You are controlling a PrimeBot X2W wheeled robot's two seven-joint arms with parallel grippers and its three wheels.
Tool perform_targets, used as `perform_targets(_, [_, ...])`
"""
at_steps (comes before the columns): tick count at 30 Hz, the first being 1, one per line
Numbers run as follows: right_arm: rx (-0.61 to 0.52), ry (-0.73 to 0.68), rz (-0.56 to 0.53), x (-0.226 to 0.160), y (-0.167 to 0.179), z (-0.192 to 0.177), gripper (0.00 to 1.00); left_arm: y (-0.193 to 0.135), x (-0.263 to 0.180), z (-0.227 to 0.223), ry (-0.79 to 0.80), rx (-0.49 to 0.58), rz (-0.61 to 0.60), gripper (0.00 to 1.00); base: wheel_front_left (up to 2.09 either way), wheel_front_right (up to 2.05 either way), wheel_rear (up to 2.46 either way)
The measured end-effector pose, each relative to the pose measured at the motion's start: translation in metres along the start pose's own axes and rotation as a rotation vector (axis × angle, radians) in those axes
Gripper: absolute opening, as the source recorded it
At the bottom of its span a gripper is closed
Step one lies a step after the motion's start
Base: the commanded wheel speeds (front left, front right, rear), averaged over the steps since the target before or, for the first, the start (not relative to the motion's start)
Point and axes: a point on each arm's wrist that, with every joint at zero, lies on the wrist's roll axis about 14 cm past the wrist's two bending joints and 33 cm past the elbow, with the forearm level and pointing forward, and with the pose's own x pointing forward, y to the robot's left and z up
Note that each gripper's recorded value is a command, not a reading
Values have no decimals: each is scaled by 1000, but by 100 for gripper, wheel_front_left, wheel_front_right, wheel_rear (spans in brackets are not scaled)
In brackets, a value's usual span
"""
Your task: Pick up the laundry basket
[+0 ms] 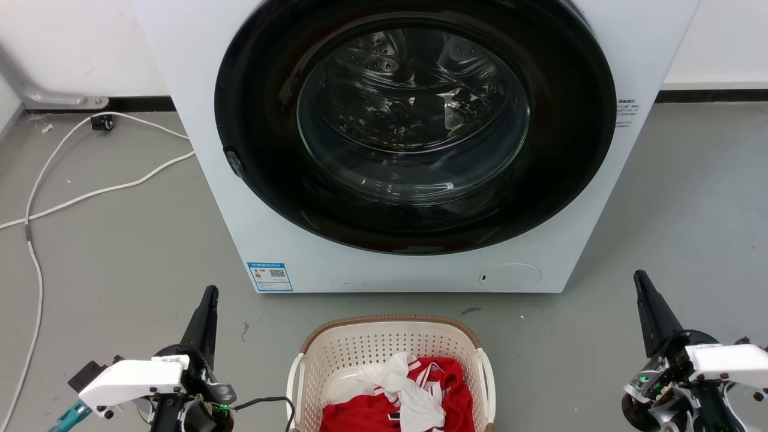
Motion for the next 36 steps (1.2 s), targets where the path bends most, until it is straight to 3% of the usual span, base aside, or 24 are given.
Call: perform_targets(36, [-2,0,0,0,0,0,0,0,0,0,0,2,0,0,0,0,0])
